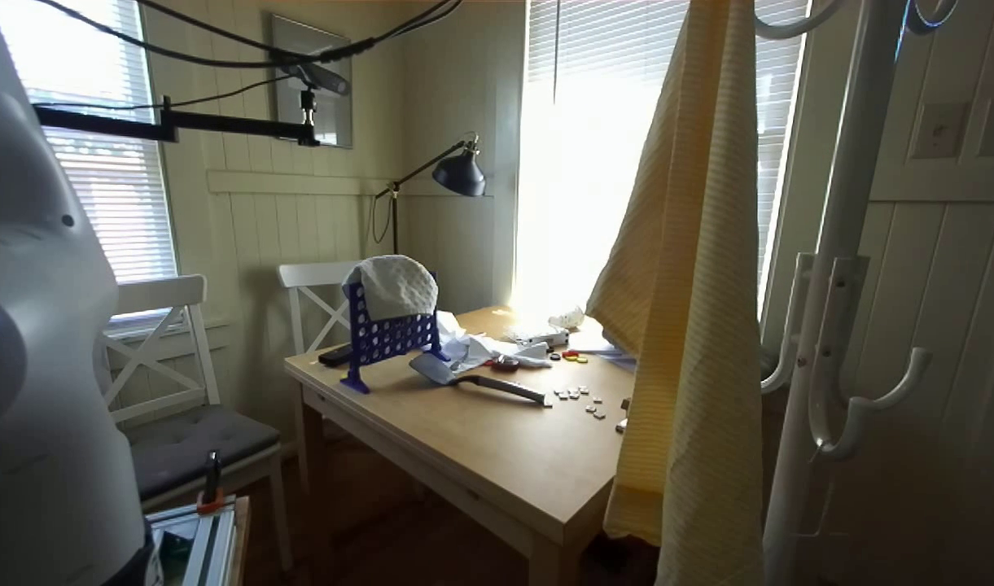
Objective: Hang the towel on the white stand.
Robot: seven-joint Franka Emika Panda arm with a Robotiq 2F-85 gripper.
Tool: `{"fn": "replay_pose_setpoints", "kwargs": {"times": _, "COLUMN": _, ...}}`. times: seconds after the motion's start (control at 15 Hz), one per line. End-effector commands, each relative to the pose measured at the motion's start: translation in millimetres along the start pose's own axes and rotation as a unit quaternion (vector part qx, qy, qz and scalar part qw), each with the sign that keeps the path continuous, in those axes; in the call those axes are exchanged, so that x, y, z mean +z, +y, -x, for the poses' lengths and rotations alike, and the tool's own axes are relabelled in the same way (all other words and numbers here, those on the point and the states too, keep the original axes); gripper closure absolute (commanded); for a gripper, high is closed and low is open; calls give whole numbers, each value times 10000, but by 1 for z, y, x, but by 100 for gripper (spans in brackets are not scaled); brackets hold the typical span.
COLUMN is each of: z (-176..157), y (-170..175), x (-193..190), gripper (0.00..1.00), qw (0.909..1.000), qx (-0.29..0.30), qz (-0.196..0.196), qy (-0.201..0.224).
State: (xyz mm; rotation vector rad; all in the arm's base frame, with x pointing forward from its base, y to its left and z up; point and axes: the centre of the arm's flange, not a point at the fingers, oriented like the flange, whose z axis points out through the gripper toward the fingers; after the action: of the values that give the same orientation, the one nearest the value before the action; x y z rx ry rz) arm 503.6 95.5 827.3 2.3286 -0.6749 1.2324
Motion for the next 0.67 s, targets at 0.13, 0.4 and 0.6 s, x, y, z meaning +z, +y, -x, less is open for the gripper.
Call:
{"fn": "replay_pose_setpoints", "kwargs": {"times": 0.13, "z": -16, "y": -42, "x": -16, "gripper": 99, "qw": 9921, "qx": -274, "qz": -1107, "qy": 526}}
{"fn": "replay_pose_setpoints", "kwargs": {"times": 0.4, "z": -23, "y": -91, "x": -16, "gripper": 99, "qw": 9721, "qx": -263, "qz": -2200, "qy": 774}}
{"fn": "replay_pose_setpoints", "kwargs": {"times": 0.6, "z": -38, "y": -101, "x": -7, "gripper": 99, "qw": 9504, "qx": -104, "qz": -3000, "qy": 815}}
